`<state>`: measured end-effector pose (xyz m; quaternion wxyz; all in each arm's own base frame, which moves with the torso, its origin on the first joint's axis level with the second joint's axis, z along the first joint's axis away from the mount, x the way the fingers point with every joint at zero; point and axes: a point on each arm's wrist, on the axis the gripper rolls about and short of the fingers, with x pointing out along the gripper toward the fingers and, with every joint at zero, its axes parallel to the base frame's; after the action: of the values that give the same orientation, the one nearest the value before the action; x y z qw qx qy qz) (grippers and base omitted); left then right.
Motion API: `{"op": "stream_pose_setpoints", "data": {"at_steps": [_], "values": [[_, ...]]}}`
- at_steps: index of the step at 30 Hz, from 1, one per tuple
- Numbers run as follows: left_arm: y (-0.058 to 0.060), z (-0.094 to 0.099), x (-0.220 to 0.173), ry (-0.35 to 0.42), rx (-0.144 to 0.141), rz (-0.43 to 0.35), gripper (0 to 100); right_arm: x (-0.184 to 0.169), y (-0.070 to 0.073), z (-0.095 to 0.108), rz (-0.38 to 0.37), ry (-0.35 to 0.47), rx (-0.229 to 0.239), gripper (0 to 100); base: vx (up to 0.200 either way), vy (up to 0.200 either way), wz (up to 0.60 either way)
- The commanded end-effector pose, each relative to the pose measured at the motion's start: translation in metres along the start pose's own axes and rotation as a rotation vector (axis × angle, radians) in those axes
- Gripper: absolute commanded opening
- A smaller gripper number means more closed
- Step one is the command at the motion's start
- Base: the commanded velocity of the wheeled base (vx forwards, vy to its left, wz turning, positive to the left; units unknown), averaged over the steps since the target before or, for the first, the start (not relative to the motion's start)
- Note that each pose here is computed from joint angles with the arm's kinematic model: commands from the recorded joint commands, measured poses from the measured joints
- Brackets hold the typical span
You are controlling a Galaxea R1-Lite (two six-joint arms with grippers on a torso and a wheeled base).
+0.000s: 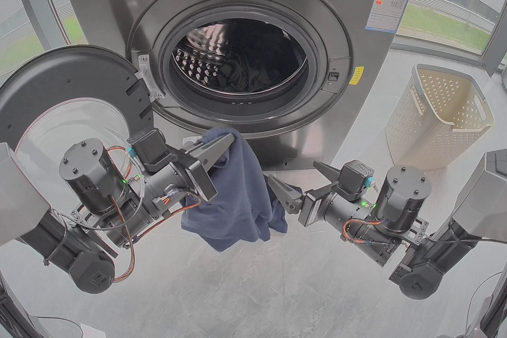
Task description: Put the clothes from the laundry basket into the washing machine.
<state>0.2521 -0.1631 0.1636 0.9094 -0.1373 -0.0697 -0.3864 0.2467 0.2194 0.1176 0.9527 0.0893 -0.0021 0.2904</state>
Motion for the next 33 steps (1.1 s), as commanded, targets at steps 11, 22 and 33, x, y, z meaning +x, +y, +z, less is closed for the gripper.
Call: {"op": "stream_pose_setpoints", "data": {"at_steps": [11, 22, 33], "values": [[0.005, 0.001, 0.013, -0.041, 0.008, 0.051, 0, -0.007, 0.013, -0.012, 0.042, 0.048, -0.020, 100, 0.000, 0.000, 0.00], [0.010, 0.001, 0.026, -0.087, 0.012, 0.131, 0, -0.011, 0.040, -0.015, 0.136, 0.037, -0.010, 100, 0.000, 0.000, 0.00], [0.008, 0.006, 0.028, -0.109, 0.014, 0.123, 0, 0.023, 0.065, -0.050, 0.197, 0.029, -0.005, 100, 0.000, 0.000, 0.00]]}}
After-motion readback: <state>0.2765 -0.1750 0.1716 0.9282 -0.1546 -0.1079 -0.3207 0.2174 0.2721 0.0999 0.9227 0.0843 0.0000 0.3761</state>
